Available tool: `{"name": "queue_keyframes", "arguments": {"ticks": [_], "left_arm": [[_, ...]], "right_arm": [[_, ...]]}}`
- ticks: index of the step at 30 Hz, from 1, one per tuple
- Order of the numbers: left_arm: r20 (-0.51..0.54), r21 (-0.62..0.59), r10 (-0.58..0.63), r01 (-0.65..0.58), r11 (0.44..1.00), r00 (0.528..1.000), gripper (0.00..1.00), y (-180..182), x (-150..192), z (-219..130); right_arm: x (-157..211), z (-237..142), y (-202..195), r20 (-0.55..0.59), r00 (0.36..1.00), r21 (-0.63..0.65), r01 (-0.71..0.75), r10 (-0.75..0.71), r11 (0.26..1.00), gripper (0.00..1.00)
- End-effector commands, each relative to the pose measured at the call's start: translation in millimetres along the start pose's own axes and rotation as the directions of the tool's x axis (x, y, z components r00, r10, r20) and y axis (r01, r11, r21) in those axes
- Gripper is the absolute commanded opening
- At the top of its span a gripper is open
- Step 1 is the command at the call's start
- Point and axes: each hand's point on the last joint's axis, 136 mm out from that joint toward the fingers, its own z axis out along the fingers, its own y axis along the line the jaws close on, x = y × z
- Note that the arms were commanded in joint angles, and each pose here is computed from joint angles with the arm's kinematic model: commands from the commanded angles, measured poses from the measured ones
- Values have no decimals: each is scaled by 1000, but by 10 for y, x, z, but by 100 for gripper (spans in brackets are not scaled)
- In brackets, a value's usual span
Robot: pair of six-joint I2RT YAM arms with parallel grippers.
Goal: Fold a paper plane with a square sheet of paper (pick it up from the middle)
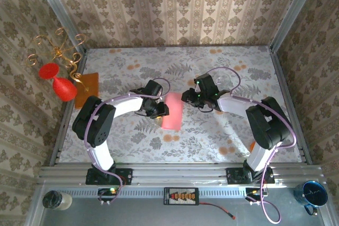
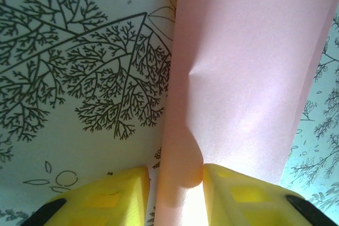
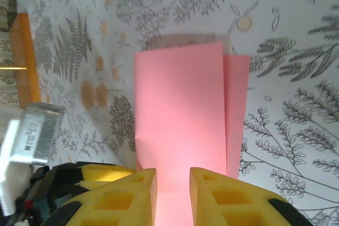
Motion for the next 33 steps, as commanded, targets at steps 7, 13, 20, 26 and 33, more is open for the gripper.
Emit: {"name": "queue_keyframes", "arguments": {"ticks": [7, 13, 20, 26, 33], "left_arm": [[-99, -12, 74, -76, 997, 992, 30, 111, 158, 100], [-127, -38, 70, -75, 996, 989, 31, 173, 176, 179], [-187, -121, 61, -84, 989, 981, 32, 318, 278, 316], [-218, -157, 85, -121, 980, 972, 33, 385, 342, 388], [-239, -173, 118, -162, 972, 964, 35, 398, 380, 420]], "right_arm": [[103, -2, -222, -31, 1000, 80, 7, -4, 997, 24], [86, -13, -199, -24, 1000, 74, 8, -6, 997, 24], [59, -35, -194, -14, 1000, 75, 10, -9, 997, 24], [60, -38, -234, -10, 1000, 82, 6, -6, 997, 24], [56, -40, -253, -8, 1000, 85, 4, -4, 996, 24]]}}
